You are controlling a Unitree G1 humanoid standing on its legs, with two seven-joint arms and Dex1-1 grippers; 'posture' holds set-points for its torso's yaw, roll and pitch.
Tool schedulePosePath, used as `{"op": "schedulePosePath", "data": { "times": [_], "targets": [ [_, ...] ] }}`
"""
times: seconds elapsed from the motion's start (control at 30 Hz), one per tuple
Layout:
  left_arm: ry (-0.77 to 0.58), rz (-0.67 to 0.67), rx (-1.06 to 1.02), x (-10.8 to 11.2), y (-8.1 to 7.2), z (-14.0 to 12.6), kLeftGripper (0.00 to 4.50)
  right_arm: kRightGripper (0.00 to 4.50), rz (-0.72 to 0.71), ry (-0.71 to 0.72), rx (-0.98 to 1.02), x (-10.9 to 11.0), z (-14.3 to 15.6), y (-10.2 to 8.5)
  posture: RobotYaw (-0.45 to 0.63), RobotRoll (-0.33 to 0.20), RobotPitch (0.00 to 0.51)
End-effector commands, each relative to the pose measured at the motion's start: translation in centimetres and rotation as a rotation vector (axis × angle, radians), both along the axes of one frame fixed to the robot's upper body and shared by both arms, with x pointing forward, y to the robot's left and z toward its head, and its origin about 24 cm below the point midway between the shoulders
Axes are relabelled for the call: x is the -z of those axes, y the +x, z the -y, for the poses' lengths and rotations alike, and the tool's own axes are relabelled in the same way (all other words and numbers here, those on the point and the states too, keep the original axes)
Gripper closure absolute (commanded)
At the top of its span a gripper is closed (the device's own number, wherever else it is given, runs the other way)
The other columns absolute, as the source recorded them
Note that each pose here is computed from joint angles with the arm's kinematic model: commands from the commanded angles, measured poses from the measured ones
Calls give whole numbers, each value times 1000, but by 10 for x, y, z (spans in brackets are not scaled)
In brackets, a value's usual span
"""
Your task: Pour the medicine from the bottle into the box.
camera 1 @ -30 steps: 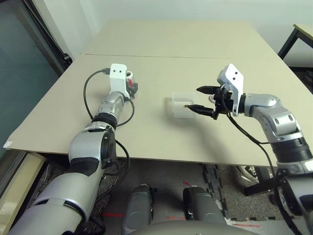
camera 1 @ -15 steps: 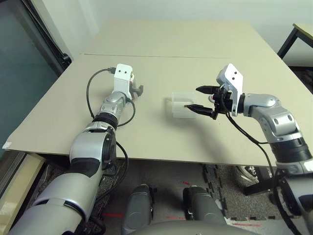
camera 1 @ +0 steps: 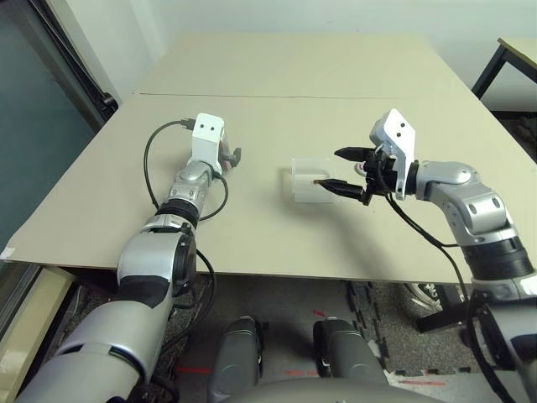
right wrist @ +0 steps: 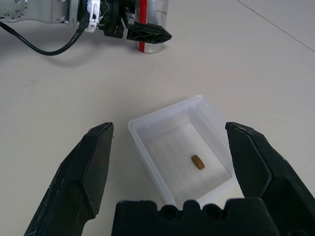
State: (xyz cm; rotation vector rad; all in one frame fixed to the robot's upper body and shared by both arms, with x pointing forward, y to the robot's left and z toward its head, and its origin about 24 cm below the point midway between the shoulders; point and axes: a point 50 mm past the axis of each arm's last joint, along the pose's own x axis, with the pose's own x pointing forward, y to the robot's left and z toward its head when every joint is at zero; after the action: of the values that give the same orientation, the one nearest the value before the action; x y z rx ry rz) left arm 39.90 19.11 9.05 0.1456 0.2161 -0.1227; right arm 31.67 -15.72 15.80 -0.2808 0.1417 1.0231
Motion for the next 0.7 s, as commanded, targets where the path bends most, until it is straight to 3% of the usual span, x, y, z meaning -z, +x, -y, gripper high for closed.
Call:
{"op": "schedulePosePath", "data": {
  "times": [0.03,0.4,0.7],
  "targets": [
    [-10,25,-25,2,-2,-5,25,0,-1,3,-19,0,-3,-2,0,0,89],
    [-26,79,77,-1,-4,9,25,0,-5,22,9,1,0,-1,14,0,94],
    [-41,96,133,10,-37,9,25,0,-18,34,36,5,4,-2,41,0,111]
  ]
}}
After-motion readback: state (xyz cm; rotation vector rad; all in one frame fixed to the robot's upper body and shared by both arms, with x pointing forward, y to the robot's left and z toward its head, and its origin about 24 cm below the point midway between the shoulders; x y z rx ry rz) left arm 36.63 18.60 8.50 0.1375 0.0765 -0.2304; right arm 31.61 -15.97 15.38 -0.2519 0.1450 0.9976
